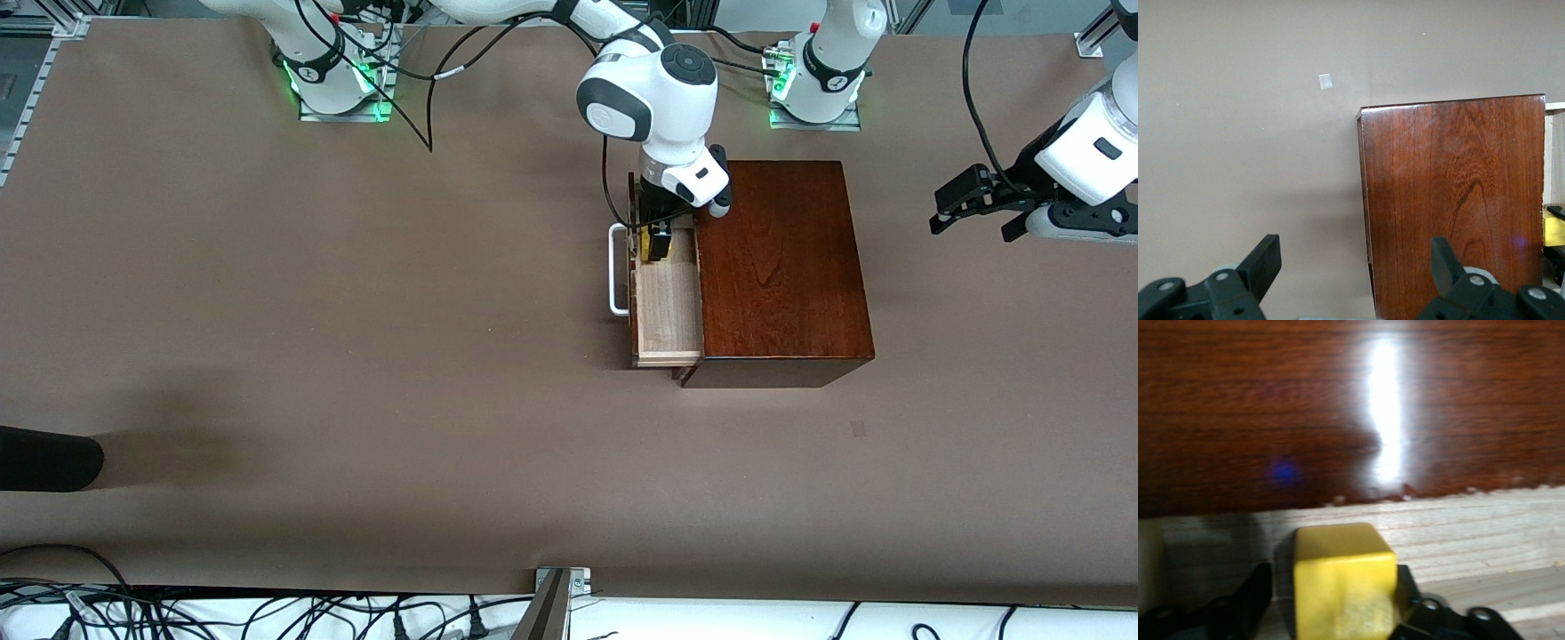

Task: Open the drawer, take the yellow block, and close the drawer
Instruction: 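Lower the right gripper into the drawer and grasp the yellow cube, then lift the cube out with the right gripper while the left gripper reaches the drawer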

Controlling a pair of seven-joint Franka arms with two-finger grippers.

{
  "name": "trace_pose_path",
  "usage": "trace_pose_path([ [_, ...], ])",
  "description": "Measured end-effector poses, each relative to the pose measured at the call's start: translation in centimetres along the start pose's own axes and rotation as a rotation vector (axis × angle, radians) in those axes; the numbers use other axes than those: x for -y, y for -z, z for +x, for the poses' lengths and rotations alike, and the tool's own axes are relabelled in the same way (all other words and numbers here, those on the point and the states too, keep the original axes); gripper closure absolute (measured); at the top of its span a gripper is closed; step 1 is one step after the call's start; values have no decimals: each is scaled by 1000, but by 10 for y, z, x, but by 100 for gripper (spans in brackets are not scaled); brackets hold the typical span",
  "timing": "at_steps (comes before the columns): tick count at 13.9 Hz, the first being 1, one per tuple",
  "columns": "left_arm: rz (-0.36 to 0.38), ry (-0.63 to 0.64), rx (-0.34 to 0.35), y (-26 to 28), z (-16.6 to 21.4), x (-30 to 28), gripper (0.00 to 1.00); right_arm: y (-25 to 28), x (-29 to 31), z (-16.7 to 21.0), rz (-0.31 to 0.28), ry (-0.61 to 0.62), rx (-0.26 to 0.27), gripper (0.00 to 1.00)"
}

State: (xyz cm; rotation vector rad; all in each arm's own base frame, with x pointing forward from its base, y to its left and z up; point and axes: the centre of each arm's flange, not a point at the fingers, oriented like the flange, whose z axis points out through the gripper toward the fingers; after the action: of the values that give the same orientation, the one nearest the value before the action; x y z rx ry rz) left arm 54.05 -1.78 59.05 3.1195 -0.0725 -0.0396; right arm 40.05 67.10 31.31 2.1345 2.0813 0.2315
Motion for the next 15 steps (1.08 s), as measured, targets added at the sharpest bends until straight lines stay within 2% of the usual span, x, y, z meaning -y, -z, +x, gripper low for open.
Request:
trace_pose_path([
  [1, 0, 0, 0, 0, 0, 0, 0, 2, -4, -1, -5, -5, 2, 36],
  [2, 0, 0, 0, 0, 0, 0, 0, 8, -9, -2, -11, -14, 1, 44],
  [5, 0, 0, 3, 0, 0, 0, 0, 59, -38, -11, -18, -66, 5, 44],
  [7, 0, -1, 9, -1, -1, -1, 0, 114, -69, -35, -3, -135, -4, 44],
  [10, 1, -11, 18, -1, -2, -6, 0, 183, -145, -117, 23, -291, 6, 44],
  [12, 2, -34, 65, -4, -7, -16, 0, 198, -201, -185, 52, -414, 9, 44],
  [15, -2, -184, 144, -9, -18, -48, 0, 206, -270, -292, 114, -606, -15, 44],
])
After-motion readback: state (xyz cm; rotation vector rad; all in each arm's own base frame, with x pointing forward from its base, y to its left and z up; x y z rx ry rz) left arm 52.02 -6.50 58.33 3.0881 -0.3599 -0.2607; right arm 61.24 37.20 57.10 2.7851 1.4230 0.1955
